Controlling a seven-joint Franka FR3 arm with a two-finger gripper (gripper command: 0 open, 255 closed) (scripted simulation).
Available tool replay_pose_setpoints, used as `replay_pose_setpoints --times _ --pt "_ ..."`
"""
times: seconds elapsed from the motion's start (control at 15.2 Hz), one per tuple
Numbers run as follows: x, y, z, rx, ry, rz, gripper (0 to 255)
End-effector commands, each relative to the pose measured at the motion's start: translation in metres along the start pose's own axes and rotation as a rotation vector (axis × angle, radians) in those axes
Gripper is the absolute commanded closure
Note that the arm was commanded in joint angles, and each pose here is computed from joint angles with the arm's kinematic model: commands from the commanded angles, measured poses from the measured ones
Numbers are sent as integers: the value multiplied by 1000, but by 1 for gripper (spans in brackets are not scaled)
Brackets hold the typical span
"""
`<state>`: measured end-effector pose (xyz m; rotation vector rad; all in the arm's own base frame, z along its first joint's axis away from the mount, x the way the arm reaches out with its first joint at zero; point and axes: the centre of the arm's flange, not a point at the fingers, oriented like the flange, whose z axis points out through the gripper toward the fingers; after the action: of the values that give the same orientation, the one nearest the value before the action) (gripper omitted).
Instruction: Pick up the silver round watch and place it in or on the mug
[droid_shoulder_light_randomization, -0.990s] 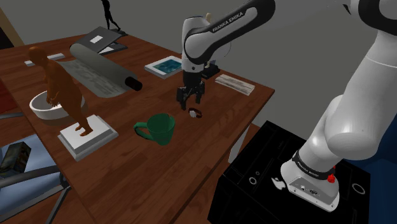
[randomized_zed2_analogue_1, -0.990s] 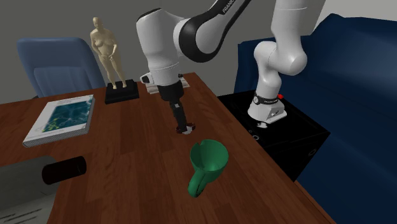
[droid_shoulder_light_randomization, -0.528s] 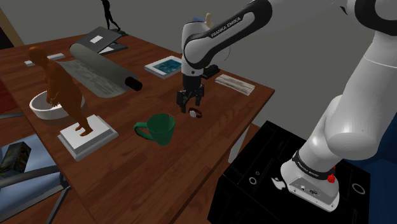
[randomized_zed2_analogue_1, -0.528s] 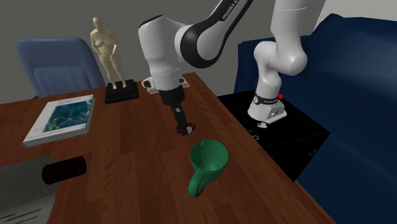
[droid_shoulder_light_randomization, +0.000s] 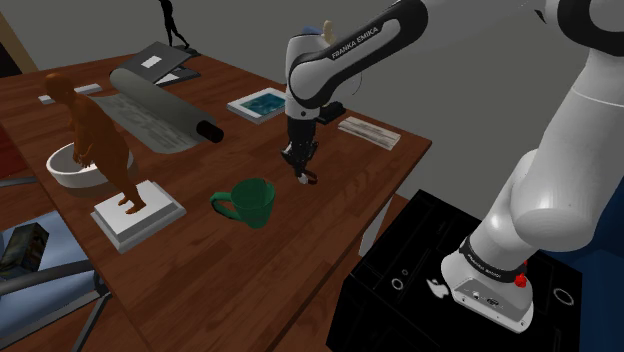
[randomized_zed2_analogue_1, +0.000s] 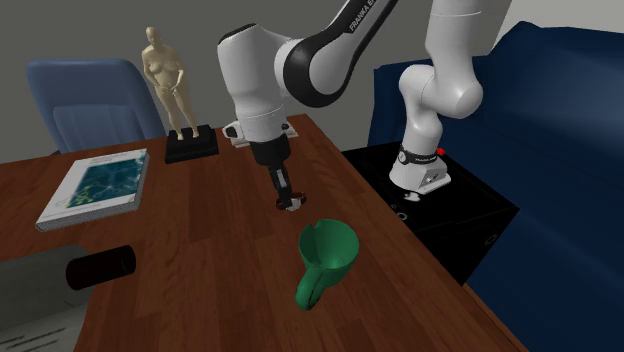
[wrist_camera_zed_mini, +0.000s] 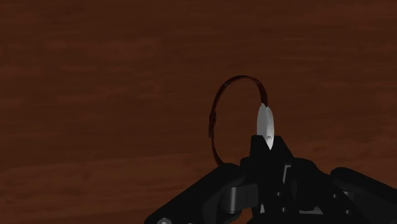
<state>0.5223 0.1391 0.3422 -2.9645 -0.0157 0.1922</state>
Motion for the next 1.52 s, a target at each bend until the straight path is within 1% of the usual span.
replay_pose_setpoints --times 0.0,0.2,1.45 --pt "0 0 0 0 0 0 255" --pt "0 0 0 0 0 0 255" --pt "-13 -17 -98 0 0 0 255"
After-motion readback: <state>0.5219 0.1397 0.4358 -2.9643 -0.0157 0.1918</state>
